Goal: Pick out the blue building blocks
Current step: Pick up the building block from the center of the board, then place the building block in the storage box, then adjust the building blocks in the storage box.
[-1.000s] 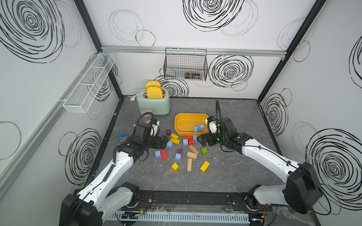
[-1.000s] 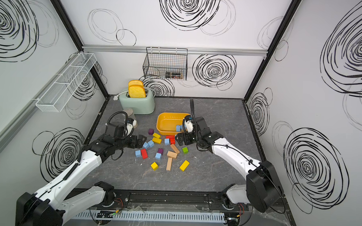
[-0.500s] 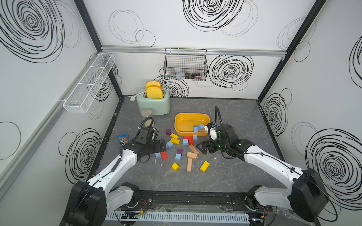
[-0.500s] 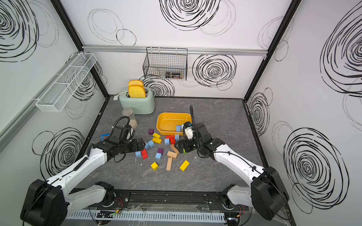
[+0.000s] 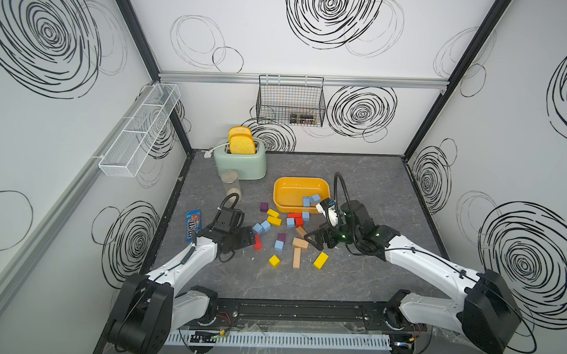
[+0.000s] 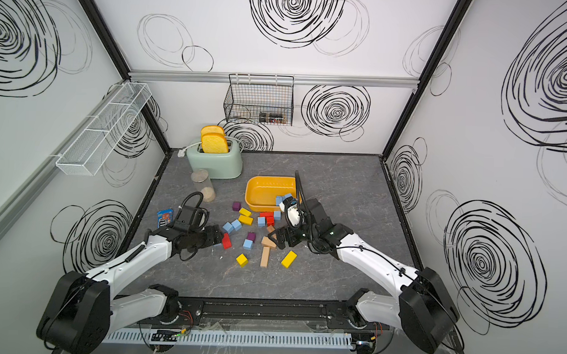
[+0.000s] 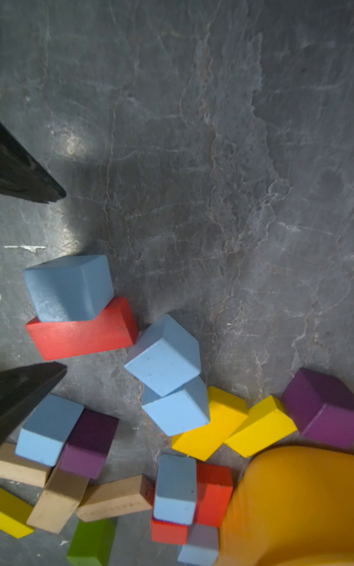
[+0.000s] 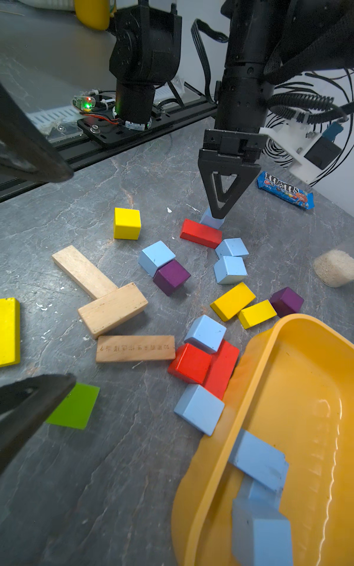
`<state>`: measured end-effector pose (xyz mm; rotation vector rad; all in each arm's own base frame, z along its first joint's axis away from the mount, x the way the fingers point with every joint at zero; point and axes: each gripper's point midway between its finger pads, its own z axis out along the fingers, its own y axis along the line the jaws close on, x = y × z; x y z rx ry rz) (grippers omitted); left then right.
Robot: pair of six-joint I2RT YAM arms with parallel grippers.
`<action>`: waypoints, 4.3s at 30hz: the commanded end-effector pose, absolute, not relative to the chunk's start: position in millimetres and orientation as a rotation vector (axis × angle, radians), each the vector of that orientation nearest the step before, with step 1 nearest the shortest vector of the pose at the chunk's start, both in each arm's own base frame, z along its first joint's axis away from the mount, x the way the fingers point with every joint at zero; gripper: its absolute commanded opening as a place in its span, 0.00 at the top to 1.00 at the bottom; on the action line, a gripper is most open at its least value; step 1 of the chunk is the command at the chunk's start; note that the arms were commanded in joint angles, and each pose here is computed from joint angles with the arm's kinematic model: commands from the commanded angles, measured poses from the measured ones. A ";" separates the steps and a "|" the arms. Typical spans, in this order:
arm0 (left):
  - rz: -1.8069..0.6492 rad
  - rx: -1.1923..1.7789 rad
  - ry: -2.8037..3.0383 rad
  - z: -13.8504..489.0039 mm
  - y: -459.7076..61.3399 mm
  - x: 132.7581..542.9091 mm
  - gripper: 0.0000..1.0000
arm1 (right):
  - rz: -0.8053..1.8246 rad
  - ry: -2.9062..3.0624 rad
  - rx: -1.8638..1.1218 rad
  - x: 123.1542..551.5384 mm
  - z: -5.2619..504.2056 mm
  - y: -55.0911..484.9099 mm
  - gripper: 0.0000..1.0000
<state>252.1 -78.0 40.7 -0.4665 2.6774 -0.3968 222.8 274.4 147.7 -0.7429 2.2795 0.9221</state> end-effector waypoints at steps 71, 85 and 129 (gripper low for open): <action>-0.388 -0.001 2.362 164.8 -116.1 334.5 1.00 | 0.636 2.387 -0.469 370.3 158.8 246.4 0.02; -0.412 0.078 2.351 174.9 -134.2 359.8 1.00 | 0.519 2.598 -0.425 408.0 100.5 255.7 0.00; -0.464 0.210 2.315 188.2 -162.8 396.3 1.00 | 0.829 2.395 -0.473 412.1 149.1 300.0 0.02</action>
